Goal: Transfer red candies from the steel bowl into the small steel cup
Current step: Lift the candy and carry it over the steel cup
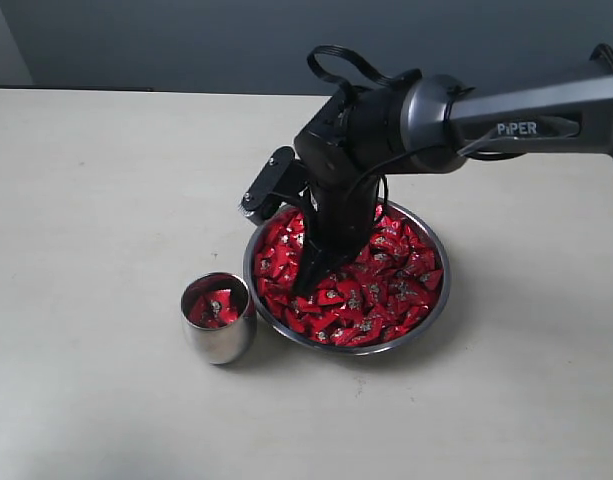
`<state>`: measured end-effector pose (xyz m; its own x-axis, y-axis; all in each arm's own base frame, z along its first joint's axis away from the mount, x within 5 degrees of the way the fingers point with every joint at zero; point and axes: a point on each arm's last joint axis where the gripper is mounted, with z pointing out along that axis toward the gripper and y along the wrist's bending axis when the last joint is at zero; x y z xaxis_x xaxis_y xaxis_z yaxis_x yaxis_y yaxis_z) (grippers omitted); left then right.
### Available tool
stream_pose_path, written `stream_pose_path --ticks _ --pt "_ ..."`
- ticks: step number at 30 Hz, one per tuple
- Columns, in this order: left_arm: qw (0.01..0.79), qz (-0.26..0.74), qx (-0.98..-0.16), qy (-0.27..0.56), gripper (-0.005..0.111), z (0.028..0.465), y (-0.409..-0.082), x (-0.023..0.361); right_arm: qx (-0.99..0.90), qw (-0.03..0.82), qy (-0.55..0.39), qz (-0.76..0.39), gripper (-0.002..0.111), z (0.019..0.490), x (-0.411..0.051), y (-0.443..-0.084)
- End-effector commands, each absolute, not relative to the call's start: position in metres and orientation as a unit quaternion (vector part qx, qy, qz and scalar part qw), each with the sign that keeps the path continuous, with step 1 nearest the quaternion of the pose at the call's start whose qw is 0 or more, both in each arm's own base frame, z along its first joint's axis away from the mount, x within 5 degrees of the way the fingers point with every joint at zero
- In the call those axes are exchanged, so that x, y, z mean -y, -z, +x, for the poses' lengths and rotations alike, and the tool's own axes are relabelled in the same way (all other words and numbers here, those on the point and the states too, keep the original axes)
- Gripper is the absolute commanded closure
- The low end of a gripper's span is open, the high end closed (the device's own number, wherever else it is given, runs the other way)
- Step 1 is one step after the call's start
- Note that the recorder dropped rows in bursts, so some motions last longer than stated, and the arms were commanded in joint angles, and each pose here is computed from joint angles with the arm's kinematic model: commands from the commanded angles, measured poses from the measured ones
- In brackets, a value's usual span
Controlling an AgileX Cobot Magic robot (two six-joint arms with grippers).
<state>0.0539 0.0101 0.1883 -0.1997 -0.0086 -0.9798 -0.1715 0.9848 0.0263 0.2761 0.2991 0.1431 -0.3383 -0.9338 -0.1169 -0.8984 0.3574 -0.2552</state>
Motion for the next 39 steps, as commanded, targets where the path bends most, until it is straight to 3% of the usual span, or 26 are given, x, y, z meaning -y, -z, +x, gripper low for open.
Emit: stream_pose_path --ticks 1,13,24,39 --pt "0.631 -0.06 -0.771 -0.065 0.106 0.054 -0.187 -0.01 -0.824 0.131 0.081 -0.545 0.109 0.282 -0.301 -0.168" --pt "0.631 -0.06 -0.771 -0.065 0.106 0.054 -0.187 -0.01 -0.843 0.161 0.052 -0.51 0.109 0.29 -0.316 -0.203" --pt "0.631 -0.06 -0.771 -0.065 0.106 0.054 -0.187 -0.01 -0.8 0.147 -0.21 -0.543 0.109 0.263 -0.361 -0.239" --pt "0.631 -0.06 -0.771 -0.065 0.106 0.054 -0.187 -0.01 -0.752 0.083 -0.123 -0.642 0.109 0.219 -0.382 -0.216"
